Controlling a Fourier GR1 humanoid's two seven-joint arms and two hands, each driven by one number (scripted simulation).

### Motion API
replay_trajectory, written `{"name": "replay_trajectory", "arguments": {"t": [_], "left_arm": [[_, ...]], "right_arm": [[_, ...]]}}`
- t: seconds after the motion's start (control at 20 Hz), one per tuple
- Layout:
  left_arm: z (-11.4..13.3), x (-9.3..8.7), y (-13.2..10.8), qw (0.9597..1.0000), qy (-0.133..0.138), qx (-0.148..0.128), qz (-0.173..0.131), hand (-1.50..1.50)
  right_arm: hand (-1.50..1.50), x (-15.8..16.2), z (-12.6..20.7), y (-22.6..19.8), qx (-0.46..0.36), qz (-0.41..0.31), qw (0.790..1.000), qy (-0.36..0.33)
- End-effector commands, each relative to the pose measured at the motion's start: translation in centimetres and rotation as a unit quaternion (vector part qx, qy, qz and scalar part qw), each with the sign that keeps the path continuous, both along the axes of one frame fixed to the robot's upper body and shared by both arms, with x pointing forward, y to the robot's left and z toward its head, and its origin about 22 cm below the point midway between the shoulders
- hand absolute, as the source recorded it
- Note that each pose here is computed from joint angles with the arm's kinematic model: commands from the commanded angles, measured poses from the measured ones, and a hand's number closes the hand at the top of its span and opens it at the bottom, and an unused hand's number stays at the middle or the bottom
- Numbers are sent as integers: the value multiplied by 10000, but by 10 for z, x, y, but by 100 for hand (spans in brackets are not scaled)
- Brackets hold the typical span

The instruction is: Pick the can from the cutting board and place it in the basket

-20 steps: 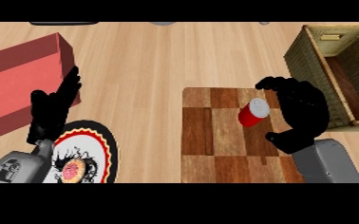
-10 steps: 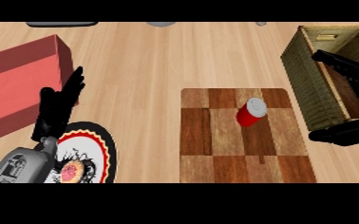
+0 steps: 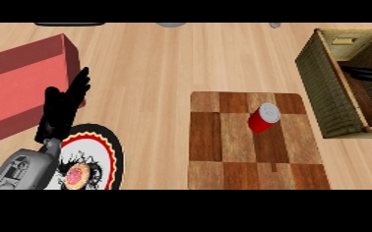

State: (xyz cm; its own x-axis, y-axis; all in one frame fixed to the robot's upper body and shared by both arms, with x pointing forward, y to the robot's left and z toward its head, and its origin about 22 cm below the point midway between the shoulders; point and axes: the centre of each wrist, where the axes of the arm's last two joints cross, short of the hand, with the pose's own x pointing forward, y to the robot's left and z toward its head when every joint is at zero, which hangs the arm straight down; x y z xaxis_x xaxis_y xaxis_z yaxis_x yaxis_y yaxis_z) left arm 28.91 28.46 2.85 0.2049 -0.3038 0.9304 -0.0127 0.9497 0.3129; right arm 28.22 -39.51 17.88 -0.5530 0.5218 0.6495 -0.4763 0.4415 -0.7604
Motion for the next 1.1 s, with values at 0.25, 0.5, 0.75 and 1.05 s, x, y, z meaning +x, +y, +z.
{"name": "replay_trajectory", "arguments": {"t": [0.25,0.5,0.75,1.05], "left_arm": [[-5,13,-11,10000,-33,42,28,0],[2,11,-16,9999,58,-117,-46,0],[3,-3,-1,10000,-50,-20,-41,0],[12,5,-14,10000,-42,-41,-36,0]], "right_arm": [[-150,5,-7,-14,-85,230,9986,463],[-150,1,-16,-18,167,-102,9995,239],[-150,8,-42,13,156,-360,9992,76],[-150,5,-78,32,168,-306,9991,239]]}}
